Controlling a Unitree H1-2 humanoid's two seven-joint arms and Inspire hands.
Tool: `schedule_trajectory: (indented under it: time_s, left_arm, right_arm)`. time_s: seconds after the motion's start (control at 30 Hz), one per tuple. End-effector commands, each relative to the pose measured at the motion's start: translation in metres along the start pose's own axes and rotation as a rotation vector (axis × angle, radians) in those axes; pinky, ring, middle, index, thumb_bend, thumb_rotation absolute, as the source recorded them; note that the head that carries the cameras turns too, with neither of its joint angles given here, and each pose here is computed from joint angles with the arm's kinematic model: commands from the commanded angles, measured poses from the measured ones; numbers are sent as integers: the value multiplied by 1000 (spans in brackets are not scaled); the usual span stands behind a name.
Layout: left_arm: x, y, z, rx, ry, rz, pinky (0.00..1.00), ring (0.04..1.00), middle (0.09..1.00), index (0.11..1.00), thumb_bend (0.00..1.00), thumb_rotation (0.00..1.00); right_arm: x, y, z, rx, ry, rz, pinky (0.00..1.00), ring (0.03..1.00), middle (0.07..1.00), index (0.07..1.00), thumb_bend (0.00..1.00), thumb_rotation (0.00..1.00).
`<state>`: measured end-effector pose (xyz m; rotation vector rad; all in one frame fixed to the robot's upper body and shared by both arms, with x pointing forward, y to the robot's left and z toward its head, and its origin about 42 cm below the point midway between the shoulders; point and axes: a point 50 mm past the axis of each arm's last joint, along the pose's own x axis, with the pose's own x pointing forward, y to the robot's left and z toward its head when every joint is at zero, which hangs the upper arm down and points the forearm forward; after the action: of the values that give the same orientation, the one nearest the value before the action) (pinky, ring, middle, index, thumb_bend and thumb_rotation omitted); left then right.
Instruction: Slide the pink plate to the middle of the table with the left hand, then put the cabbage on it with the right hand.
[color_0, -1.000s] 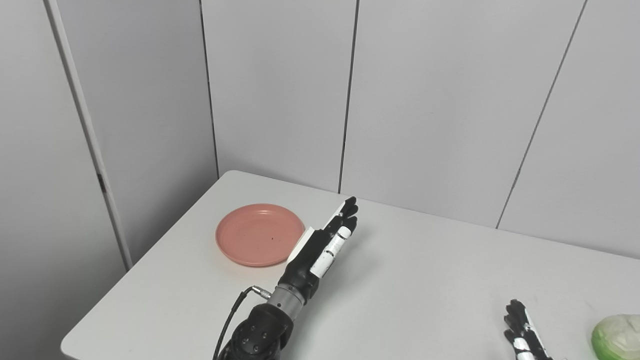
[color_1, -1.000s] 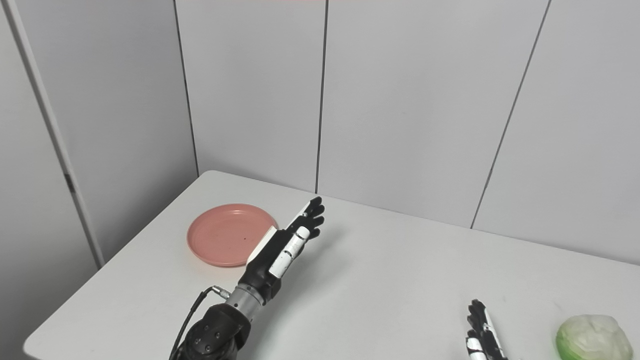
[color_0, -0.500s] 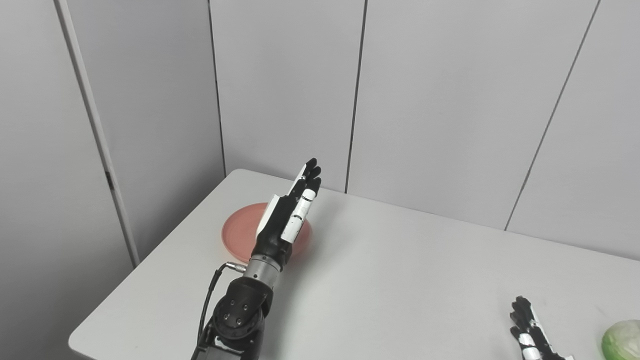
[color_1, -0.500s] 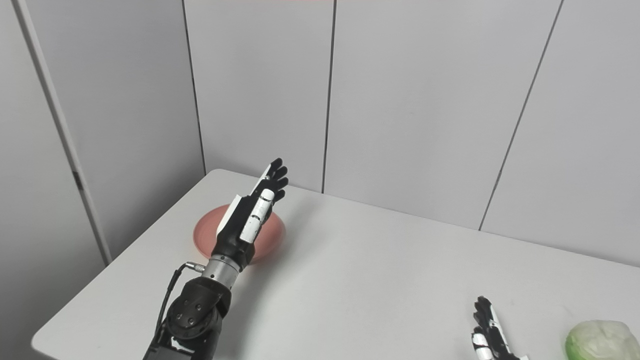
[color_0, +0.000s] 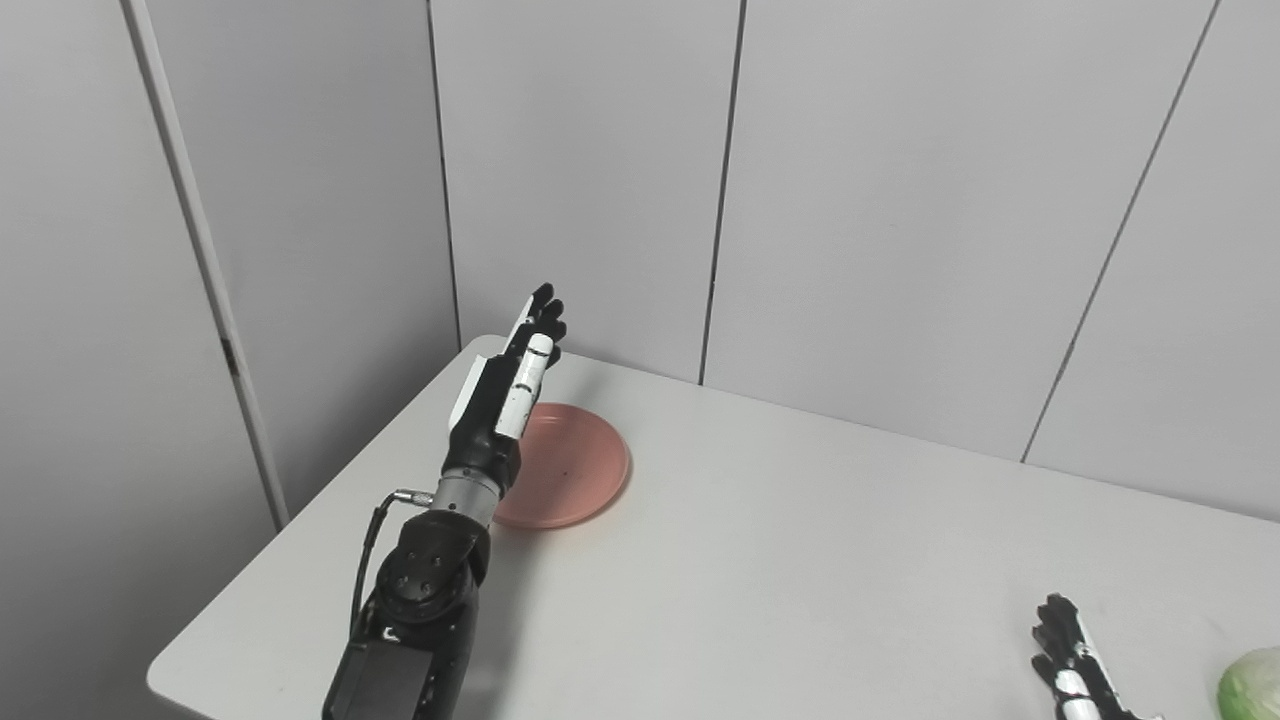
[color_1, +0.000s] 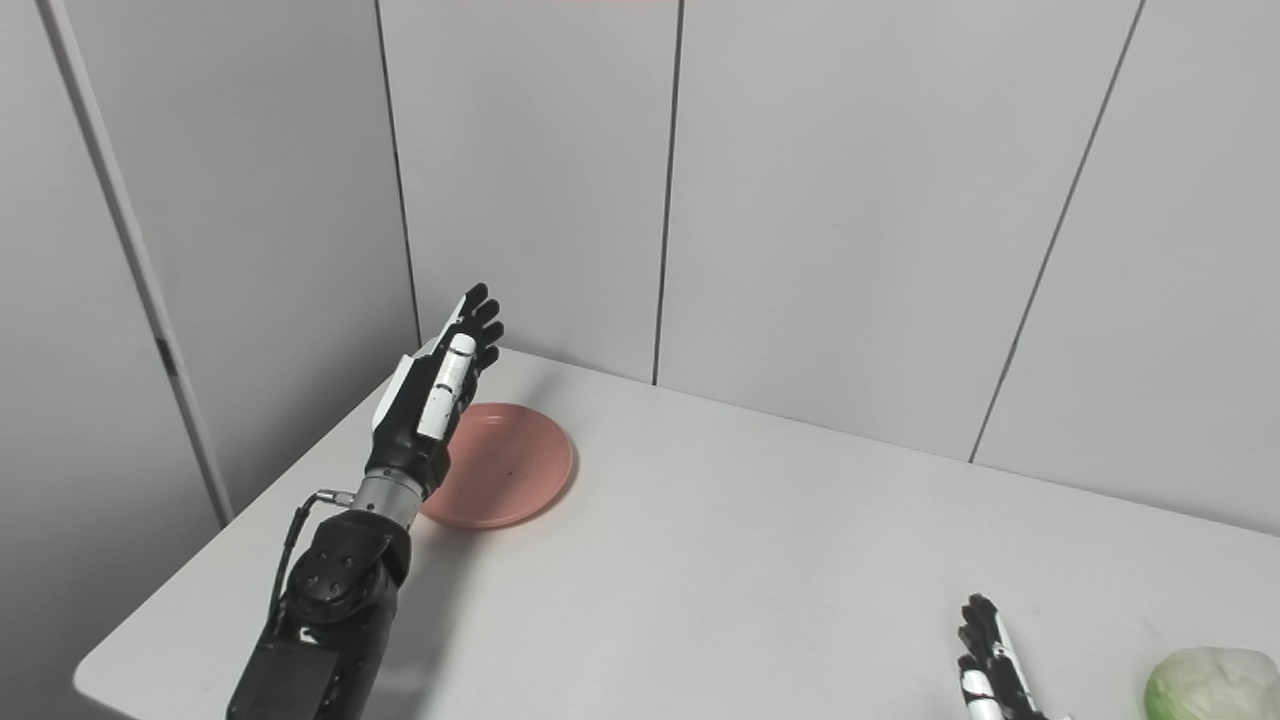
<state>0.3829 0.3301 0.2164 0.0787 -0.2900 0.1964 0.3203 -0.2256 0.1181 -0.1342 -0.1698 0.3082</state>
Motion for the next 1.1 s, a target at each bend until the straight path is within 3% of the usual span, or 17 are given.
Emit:
schedule_trajectory:
  time_s: [0.0, 0.4, 0.7, 1.07]
  left_arm:
    - [22, 10, 29, 9, -123, 24, 940, 944, 957, 942, 455, 1000]
    - [43, 45, 25, 15, -85, 107, 918, 933, 942, 916, 447, 1000]
    - [49, 58, 30, -11, -25, 182, 908, 919, 921, 906, 416, 1000]
    - [66, 80, 14, 2, 32, 203, 922, 937, 927, 903, 419, 1000]
  right_arm:
    - [-22, 5, -23, 30, 97, -8, 1000, 1000, 1000, 1000, 207, 1000]
    - [-23, 2, -22, 68, 94, -7, 1000, 1000, 1000, 1000, 193, 1000]
    - [-24, 2, -20, 62, 96, -8, 1000, 1000, 1000, 1000, 197, 1000]
    - [-26, 0, -18, 78, 98, -1, 1000, 1000, 1000, 1000, 202, 1000]
